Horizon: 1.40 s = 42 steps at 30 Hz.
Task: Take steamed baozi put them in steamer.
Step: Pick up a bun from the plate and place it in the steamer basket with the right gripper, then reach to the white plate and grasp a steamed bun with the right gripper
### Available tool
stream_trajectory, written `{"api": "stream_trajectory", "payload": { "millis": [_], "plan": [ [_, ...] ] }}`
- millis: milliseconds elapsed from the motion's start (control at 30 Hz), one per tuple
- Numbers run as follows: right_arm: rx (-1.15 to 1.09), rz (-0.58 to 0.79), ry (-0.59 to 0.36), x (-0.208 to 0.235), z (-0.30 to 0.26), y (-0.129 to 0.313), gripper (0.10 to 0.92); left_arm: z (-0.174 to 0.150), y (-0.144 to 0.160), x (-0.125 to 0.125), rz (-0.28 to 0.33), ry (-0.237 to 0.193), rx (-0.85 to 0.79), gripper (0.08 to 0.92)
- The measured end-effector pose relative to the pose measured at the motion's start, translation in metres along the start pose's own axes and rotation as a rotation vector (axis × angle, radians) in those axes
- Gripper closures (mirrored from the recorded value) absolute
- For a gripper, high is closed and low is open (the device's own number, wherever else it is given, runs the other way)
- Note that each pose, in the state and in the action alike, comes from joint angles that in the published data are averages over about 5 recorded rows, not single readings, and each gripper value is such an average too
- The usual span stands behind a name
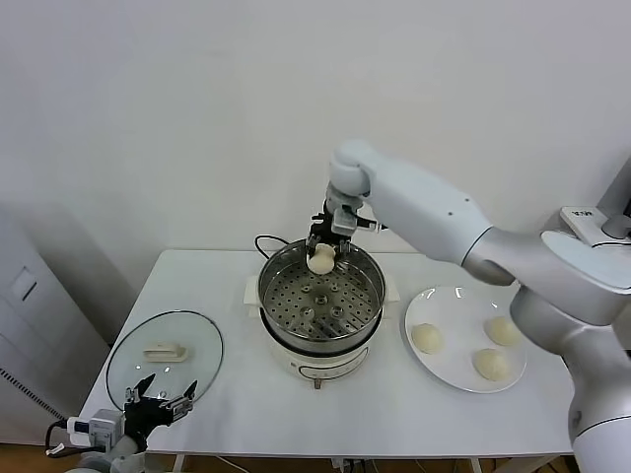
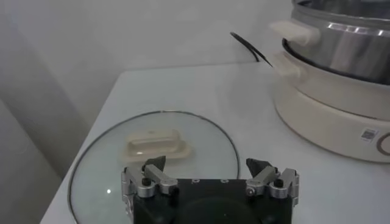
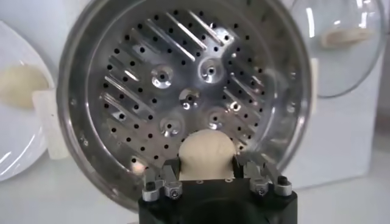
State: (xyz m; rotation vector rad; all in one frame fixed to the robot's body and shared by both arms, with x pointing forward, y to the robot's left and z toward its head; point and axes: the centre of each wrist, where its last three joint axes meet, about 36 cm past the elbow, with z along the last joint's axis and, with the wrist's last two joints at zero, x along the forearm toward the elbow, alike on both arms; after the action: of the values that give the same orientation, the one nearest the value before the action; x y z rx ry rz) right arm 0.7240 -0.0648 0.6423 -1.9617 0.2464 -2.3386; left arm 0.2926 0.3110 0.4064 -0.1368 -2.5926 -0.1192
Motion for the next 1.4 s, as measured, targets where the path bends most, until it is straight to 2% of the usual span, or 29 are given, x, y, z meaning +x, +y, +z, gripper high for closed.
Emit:
{"api": "stream_trajectory", "payload": {
  "millis": [533,633,767,867,967,1200,1400],
  "plan": [
    [0.005,-0.047,0.025,-0.038,-0.01,-0.004,0.479,0.0,0.0,-0.001,0.001,0.0,0.001,0.177],
    [0.003,-0.045,0.028,-0.039,-0.01,-0.003,0.446,0.0,-0.001,0.0,0.002,-0.001,0.002,0.177],
    [-0.005,-0.041,0.029,-0.036,-0.008,-0.001,0.339,0.0,-0.001,0.0,0.002,-0.001,0.002,0.177],
    [-0.018,-0.034,0.029,-0.029,-0.003,0.003,0.258,0.0,-0.001,0.001,0.002,-0.002,0.003,0.177],
    [-0.038,-0.021,0.024,-0.015,0.005,0.007,0.211,-0.001,-0.002,0.002,0.001,-0.004,0.004,0.177],
    [-0.104,0.023,-0.01,0.035,0.029,0.03,0.2,-0.002,-0.002,0.004,0.0,-0.007,0.006,0.177],
    [-0.174,0.045,-0.056,0.075,0.043,0.069,0.2,-0.003,-0.002,0.003,0.0,-0.008,0.006,0.177]
  ]
}}
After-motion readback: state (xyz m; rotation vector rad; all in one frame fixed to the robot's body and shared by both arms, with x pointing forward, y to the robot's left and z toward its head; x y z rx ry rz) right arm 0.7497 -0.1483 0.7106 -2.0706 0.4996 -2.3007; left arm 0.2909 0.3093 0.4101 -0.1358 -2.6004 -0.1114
